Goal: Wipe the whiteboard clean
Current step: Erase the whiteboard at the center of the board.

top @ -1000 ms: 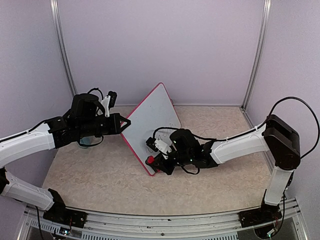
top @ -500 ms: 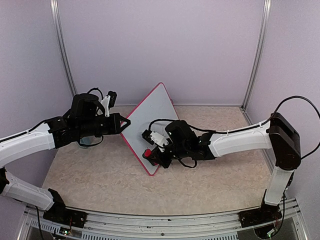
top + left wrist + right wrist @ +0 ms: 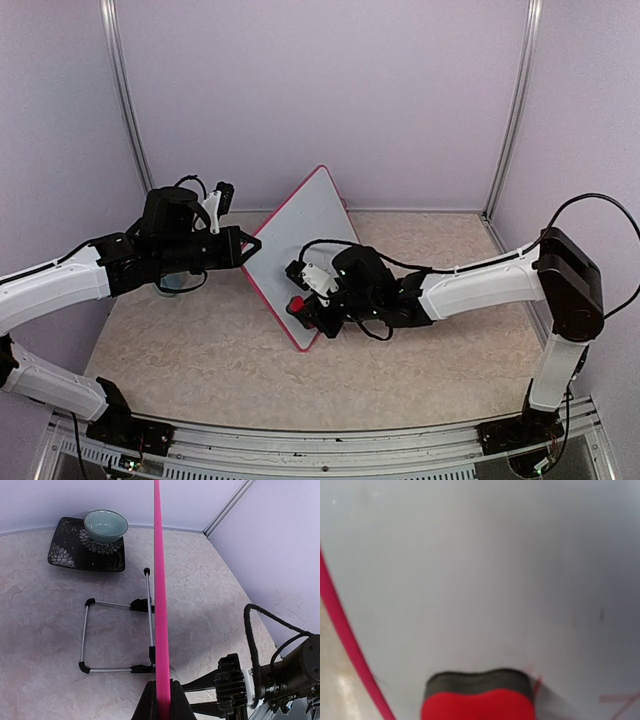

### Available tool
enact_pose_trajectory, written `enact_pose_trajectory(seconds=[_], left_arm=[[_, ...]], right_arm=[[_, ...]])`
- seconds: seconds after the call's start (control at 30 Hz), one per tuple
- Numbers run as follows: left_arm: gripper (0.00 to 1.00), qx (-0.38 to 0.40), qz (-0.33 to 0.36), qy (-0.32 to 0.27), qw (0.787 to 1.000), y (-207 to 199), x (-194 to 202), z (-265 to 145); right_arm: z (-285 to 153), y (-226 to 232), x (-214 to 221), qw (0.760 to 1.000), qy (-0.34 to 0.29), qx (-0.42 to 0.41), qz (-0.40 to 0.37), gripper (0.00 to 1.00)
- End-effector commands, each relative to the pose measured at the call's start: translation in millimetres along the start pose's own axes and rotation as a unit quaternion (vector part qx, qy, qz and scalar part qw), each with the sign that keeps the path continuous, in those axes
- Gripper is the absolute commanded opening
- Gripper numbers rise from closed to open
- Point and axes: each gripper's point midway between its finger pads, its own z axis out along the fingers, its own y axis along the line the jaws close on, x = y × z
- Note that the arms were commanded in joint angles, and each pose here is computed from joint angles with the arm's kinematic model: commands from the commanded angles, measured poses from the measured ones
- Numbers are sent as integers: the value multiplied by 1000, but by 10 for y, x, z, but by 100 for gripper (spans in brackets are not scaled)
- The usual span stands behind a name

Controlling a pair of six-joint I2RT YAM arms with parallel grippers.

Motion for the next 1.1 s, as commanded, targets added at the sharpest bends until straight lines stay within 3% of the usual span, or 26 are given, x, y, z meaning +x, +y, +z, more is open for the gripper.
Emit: enact_pose_trajectory(seconds=[0.0,0.23,0.53,0.67,0.8,1.07], left_arm=[[0,37,17,57,998,-168,256,61],[0,36,17,56,998,-167,248,40],[0,37,14,57,998,-174,257,44],[0,36,14,57,998,-168,268,32],[0,33,14,57,998,-145,290,23],[0,35,17,58,998,-142,301,26]], right_arm=[[79,-63,478,998,49,30,3,2],[88,-49,370,999,36,21,3,2],[-12,-87,-576,998,-39,21,-37,2],[-21,-147,-723,998,-50,24,-42,2],[69,-202,-498,999,-30,14,-25,2],[161,-272,445,999,38,6,26,1]])
